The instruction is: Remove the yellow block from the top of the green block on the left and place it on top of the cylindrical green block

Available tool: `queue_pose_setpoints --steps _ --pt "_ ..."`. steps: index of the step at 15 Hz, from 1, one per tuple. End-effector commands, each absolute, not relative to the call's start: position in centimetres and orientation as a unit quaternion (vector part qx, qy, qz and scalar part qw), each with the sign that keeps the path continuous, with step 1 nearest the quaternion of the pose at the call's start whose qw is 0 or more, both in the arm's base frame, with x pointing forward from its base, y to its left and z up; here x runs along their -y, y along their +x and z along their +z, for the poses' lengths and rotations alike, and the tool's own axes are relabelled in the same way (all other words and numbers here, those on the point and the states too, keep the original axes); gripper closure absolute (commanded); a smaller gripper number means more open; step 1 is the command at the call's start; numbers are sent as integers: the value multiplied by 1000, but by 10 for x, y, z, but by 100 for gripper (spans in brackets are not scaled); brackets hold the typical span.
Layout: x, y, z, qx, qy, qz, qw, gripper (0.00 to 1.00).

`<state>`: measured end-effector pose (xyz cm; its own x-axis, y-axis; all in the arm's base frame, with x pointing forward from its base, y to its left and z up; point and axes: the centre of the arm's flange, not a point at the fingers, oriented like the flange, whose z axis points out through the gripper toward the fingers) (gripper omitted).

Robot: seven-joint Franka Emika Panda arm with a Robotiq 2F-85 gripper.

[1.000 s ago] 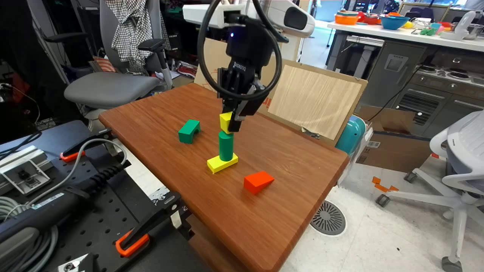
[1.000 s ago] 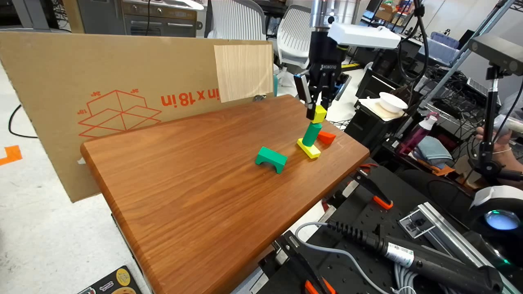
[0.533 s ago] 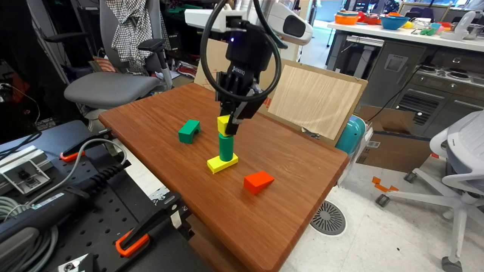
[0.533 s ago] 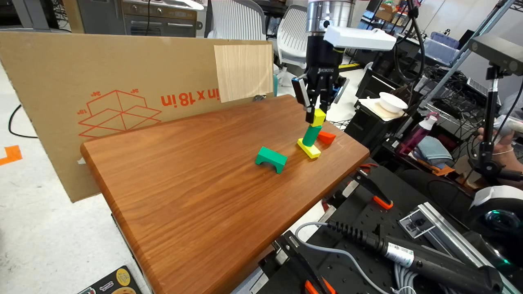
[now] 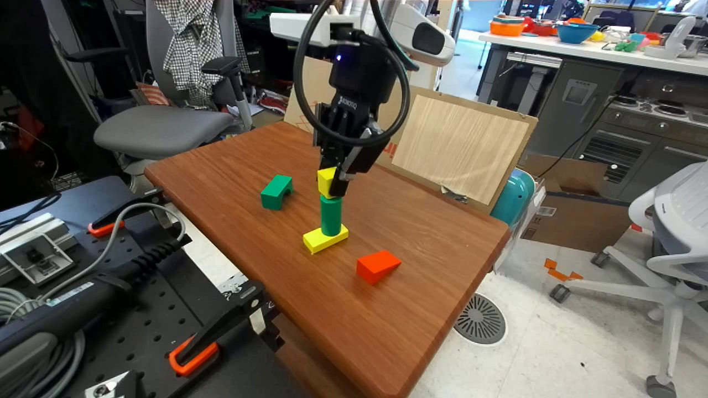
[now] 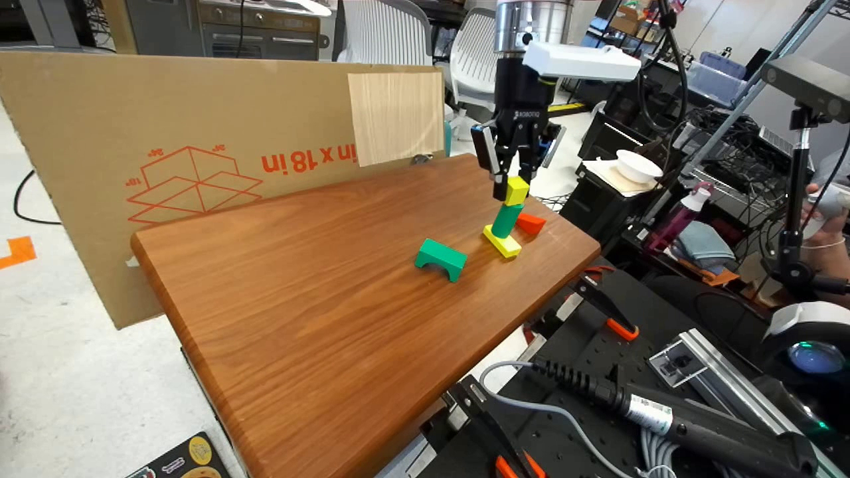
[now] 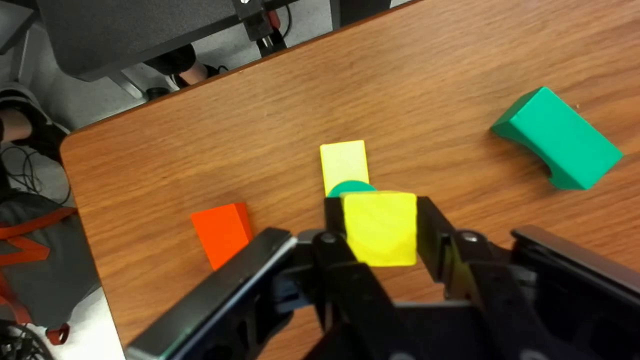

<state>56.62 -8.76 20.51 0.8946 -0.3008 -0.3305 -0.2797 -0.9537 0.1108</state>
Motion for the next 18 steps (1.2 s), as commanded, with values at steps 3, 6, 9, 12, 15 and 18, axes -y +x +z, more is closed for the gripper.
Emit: queue_pose_setpoints --steps 3,6,9,12,15,18 --pt "86 569 215 161 968 -189 26 11" --pt "83 567 223 159 969 -187 30 0" --pt "71 574 247 149 975 -160 49 0" --pt "39 584 278 128 981 -118 90 0" --pt "0 590 301 96 985 -79 120 0" --pt "-42 591 314 65 988 -49 129 0"
